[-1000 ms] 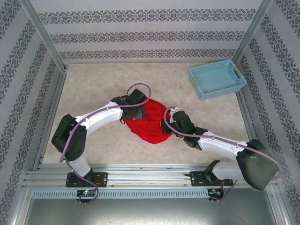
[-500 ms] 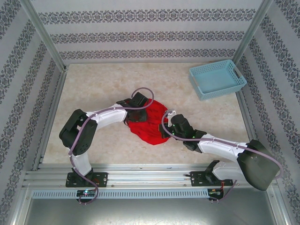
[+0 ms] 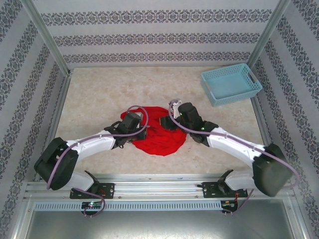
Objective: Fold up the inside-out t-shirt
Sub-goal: Turn the T-shirt inside out at the center of the table.
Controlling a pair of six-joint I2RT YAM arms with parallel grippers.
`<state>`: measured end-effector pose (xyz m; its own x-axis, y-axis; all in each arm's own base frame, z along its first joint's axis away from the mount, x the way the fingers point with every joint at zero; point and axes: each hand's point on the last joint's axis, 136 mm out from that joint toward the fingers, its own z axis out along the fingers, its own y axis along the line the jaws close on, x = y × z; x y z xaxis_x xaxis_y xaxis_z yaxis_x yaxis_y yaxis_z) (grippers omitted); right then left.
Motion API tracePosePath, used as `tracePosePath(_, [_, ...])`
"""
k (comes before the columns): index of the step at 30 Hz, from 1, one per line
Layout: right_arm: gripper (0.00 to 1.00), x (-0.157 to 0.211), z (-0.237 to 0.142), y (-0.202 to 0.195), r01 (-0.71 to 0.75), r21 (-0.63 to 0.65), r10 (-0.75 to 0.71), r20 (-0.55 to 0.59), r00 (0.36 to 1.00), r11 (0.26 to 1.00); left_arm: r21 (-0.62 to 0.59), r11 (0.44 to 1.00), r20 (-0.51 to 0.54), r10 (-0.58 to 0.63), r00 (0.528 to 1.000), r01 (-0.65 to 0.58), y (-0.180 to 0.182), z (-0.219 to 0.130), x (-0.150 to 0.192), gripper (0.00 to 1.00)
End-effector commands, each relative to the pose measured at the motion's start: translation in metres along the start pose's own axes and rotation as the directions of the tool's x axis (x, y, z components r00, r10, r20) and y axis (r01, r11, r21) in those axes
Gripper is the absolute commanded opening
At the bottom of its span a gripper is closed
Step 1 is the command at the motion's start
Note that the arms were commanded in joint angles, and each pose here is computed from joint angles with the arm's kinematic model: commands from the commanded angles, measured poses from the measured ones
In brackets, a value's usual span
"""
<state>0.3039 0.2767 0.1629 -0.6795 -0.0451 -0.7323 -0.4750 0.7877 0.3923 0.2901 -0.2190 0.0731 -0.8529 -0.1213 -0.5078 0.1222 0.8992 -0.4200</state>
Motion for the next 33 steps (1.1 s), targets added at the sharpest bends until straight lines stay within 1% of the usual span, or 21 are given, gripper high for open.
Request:
tracePosePath(1, [0.46,0.022,0.027,0.005,-0.008,-0.033,0.003,-0.143,0.990,0.999,0.087,0.996,0.118,-0.014,0.993,0.004,-0.015,-0.014,-0.023,0.00])
tracePosePath(3, [0.47,0.025,0.043,0.006,-0.023,-0.031,0.018,-0.167,0.986,0.999,0.098,0.995,0.150,-0.012,0.989,-0.003,-0.015,-0.022,-0.026,0.00])
tracePosePath(5, [0.47,0.030,0.059,0.007,-0.039,-0.032,0.031,-0.197,0.980,0.999,0.118,0.993,0.212,-0.028,0.977,0.003,-0.015,-0.035,-0.032,0.00])
tracePosePath(7, [0.47,0.037,0.073,0.000,-0.060,-0.002,0.058,-0.232,0.971,0.998,0.139,0.990,0.270,-0.043,0.962,0.006,-0.014,-0.048,-0.036,0.00])
tracePosePath(9, [0.44,0.042,0.084,-0.006,-0.079,0.023,0.083,-0.259,0.962,0.997,0.149,0.989,0.295,-0.036,0.955,-0.009,-0.016,-0.056,-0.039,0.00])
tracePosePath(10, [0.40,0.043,0.088,-0.010,-0.091,0.034,0.097,-0.265,0.959,0.995,0.153,0.988,0.301,-0.033,0.953,-0.014,-0.016,-0.058,-0.040,0.00])
tracePosePath(11, [0.34,0.044,0.090,-0.012,-0.103,0.040,0.110,-0.273,0.956,0.994,0.154,0.988,0.307,-0.029,0.951,-0.019,-0.017,-0.060,-0.040,0.00])
tracePosePath(12, [0.25,0.044,0.091,-0.016,-0.112,0.054,0.123,-0.269,0.955,0.992,0.155,0.988,0.307,-0.024,0.951,-0.025,-0.017,-0.061,-0.040,0.00])
tracePosePath(13, [0.13,0.041,0.089,-0.021,-0.125,0.080,0.141,-0.251,0.958,0.989,0.150,0.988,0.307,-0.018,0.952,-0.030,-0.017,-0.061,-0.040,0.00])
tracePosePath(14, [0.03,0.037,0.086,-0.026,-0.136,0.099,0.155,-0.227,0.961,0.986,0.144,0.989,0.306,-0.012,0.952,-0.034,-0.016,-0.061,-0.039,0.00])
tracePosePath(15, [0.00,0.032,0.081,-0.031,-0.143,0.111,0.164,-0.202,0.966,0.983,0.140,0.989,0.311,-0.007,0.950,-0.038,-0.015,-0.062,-0.040,0.00])
tracePosePath(18, [0.00,0.006,0.053,-0.048,-0.173,0.147,0.187,-0.089,0.978,0.974,0.113,0.992,0.330,0.015,0.944,-0.055,-0.013,-0.068,-0.044,0.00])
tracePosePath(21, [0.00,-0.021,0.012,-0.063,-0.208,0.151,0.204,0.037,0.978,0.966,0.035,0.997,0.363,0.052,0.930,-0.070,-0.002,-0.078,-0.054,0.00])
tracePosePath(23, [0.00,-0.041,-0.019,-0.070,-0.223,0.150,0.204,0.130,0.970,0.963,-0.068,0.997,0.413,0.062,0.909,-0.038,0.014,-0.093,-0.072,0.00])
tracePosePath(26, [0.00,-0.058,-0.058,-0.072,-0.231,0.140,0.194,0.237,0.952,0.963,-0.077,0.997,0.510,0.043,0.859,-0.004,0.019,-0.125,-0.105,0.00])
tracePosePath(28, [0.00,-0.062,-0.076,-0.067,-0.219,0.120,0.179,0.278,0.944,0.968,-0.081,0.997,0.556,0.038,0.830,0.009,0.022,-0.142,-0.122,0.00])
tracePosePath(30, [0.00,-0.059,-0.084,-0.063,-0.227,0.098,0.190,0.295,0.937,0.969,-0.095,0.995,0.587,0.035,0.809,0.025,0.028,-0.150,-0.131,0.00])
tracePosePath(32, [0.00,-0.047,-0.084,-0.067,-0.257,0.103,0.219,0.285,0.933,0.961,-0.112,0.992,0.584,0.024,0.811,0.051,0.036,-0.146,-0.131,0.00])
tracePosePath(33, [0.00,-0.038,-0.081,-0.072,-0.280,0.115,0.240,0.274,0.931,0.953,-0.127,0.989,0.563,0.015,0.826,0.069,0.043,-0.138,-0.127,0.00])
